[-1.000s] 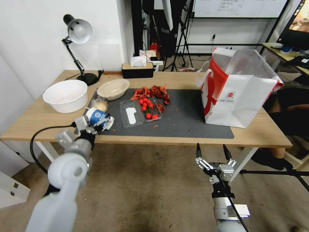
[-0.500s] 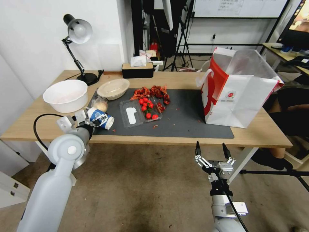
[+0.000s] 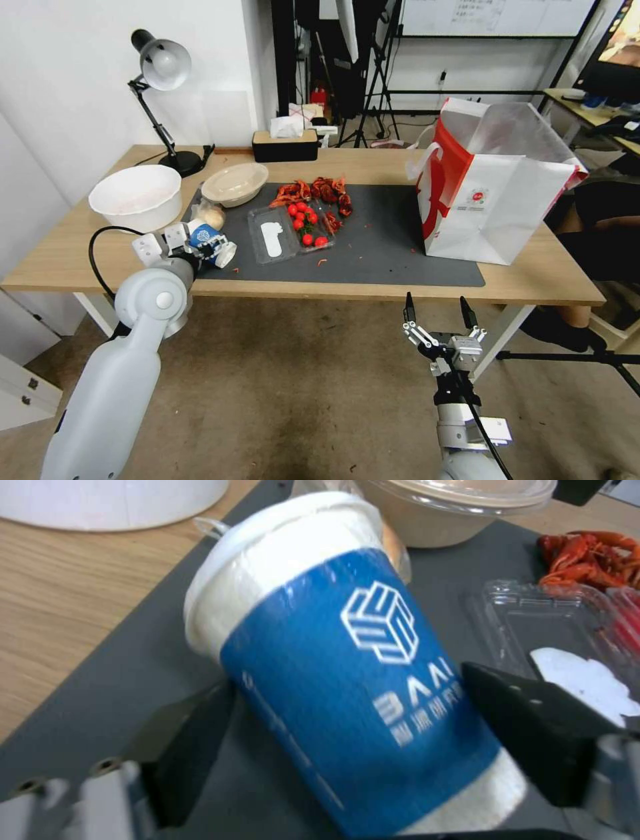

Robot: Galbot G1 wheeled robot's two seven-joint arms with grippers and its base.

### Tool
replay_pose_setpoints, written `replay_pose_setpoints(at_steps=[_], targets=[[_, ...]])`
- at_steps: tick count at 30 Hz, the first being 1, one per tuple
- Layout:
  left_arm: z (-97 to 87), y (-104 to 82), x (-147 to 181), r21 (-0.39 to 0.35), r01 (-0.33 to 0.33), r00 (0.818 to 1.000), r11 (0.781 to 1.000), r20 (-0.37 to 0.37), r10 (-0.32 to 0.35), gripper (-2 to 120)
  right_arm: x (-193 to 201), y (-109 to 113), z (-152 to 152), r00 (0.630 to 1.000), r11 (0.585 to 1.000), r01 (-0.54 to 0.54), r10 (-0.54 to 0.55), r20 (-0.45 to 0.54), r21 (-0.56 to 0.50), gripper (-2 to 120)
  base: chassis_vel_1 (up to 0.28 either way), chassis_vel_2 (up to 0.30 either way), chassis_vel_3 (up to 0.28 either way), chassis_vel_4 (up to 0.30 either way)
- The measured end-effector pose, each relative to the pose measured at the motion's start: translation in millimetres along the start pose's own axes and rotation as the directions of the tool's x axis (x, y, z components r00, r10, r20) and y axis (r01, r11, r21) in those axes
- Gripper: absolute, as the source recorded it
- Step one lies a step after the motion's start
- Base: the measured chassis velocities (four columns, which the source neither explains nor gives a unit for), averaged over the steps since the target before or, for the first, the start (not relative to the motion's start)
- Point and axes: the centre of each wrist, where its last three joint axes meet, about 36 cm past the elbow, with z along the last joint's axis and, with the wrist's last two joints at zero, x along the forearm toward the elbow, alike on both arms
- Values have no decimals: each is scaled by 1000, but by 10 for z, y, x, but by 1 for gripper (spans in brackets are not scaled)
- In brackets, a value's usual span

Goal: Pick up the trash from the table and place it into the takeout bag.

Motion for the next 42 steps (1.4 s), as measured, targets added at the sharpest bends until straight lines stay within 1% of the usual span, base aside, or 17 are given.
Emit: replay_pose_setpoints(at_steps=[11,12,15,16,19,24,31,32,33,34,35,36,37,38,39,41,42], targets=[[63,53,-19,-49,8,1000,999,15,-7,42,8,8,19,1000,1000,-3,3,-4,-2,100,0,0,0,0],[63,53,-19,-49,8,1000,999,15,-7,42,8,8,19,1000,1000,-3,3,-4,-2,100,0,0,0,0],[109,88,-1,-69,0,1000,998,26,1,27,16,15,21,1000,1000,-5,5,-5,-4,100,0,0,0,0],[109,88,-1,-69,0,1000,998,26,1,27,16,15,21,1000,1000,-5,5,-5,-4,100,0,0,0,0],[130,111,30,-77,-17,999,997,41,20,14,24,21,23,1000,1000,-7,7,-6,-5,100,0,0,0,0],[128,157,91,-91,-35,997,995,58,40,1,28,30,20,1000,1000,-9,9,-5,-6,99,0,0,0,0],[97,205,203,-101,-64,993,993,90,73,0,29,38,11,1000,1000,-9,9,-2,-7,99,0,0,0,0],[91,224,273,-102,-104,985,989,129,117,0,28,41,8,1000,1000,-9,9,-1,-7,99,0,0,0,0],[91,224,273,-102,-104,985,989,129,117,0,28,41,8,1000,1000,-9,9,-1,-7,99,0,0,0,0],[86,238,327,-111,-149,971,983,171,167,0,27,44,5,1000,1000,-10,10,0,-8,99,0,0,0,0],[79,249,379,-139,-210,947,968,218,237,0,25,47,2,1000,1000,-10,10,2,-8,99,0,0,0,0],[66,254,416,-174,-288,907,942,268,326,0,24,50,1,1000,1000,-11,11,3,-9,99,0,0,0,0],[66,254,416,-174,-288,907,942,268,326,0,24,50,1,1000,1000,-11,11,3,-9,99,0,0,0,0],[55,251,424,-205,-369,856,907,305,417,0,23,55,1,1000,1000,-13,13,3,-11,99,0,0,0,0],[52,246,419,-216,-393,838,894,316,445,0,24,55,1,1000,1000,-13,13,3,-11,99,0,0,0,0],[41,227,350,-270,-486,752,831,356,555,0,28,60,3,1000,1000,-15,15,4,-13,99,0,0,0,0],[41,227,350,-270,-486,752,831,356,555,0,28,60,3,1000,1000,-15,15,4,-13,99,0,0,0,0]])
